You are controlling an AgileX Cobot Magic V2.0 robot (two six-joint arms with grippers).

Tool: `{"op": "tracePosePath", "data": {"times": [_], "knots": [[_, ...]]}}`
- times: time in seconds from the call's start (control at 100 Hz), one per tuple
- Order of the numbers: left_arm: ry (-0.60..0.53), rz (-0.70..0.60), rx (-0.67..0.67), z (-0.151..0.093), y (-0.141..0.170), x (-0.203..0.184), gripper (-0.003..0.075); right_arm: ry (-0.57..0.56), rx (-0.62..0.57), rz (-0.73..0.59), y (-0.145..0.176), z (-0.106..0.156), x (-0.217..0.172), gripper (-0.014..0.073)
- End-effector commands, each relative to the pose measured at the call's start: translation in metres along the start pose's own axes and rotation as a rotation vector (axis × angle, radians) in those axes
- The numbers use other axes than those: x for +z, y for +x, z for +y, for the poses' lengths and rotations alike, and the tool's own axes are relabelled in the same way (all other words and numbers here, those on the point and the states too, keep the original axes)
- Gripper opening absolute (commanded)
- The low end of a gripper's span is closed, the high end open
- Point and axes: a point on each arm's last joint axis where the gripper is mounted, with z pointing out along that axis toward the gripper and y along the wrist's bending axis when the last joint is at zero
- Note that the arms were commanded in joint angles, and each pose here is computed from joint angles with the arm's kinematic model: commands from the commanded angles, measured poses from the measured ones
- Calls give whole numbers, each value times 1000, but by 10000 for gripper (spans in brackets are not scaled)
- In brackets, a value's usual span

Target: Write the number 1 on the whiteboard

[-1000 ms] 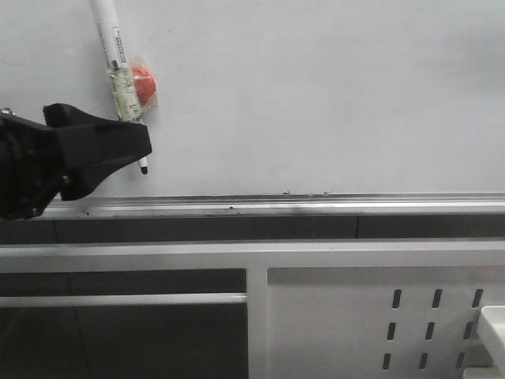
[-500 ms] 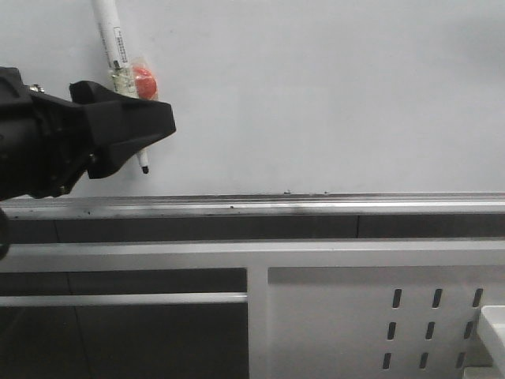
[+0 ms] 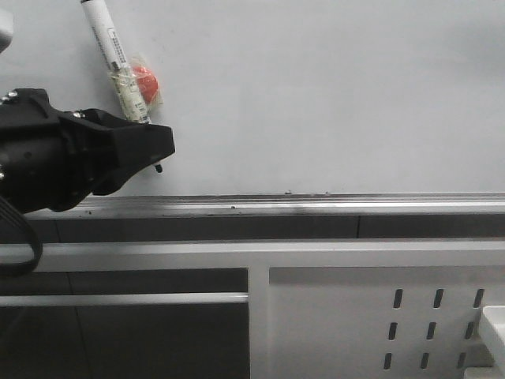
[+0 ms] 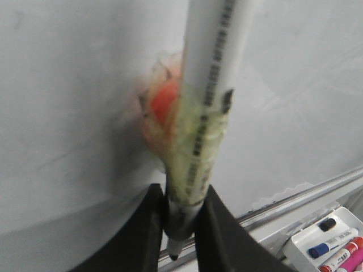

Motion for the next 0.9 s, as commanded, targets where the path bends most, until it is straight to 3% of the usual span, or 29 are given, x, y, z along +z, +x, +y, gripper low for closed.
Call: {"op": "tracePosePath", "data": {"times": [0.0, 0.17, 0.3, 0.38, 0.5, 0.57, 0.72, 0.89], "knots": [[178, -226, 39, -19, -27, -1, -20, -55, -116, -81, -19, 9, -5, -59], [379, -121, 126, -37, -16, -4, -20, -312, -491, -60, -19, 42, -12, -59], [456, 30, 242, -45, -9, -4, -20, -459, -628, 74, -12, 61, -10, -42], [475, 110, 349, -48, -12, -2, -20, -522, -662, 145, -8, 71, -6, 46], [430, 188, 527, -50, -30, -2, -20, -581, -689, 180, -8, 83, -2, 349], [400, 255, 641, -50, -39, -4, -20, -601, -695, 177, -10, 89, -1, 457], [312, 356, 920, -60, -59, -6, -20, -634, -706, 178, -13, 100, 5, 459], [224, 408, 1018, -73, -68, -3, -20, -670, -711, 156, -12, 117, 16, 421]]}}
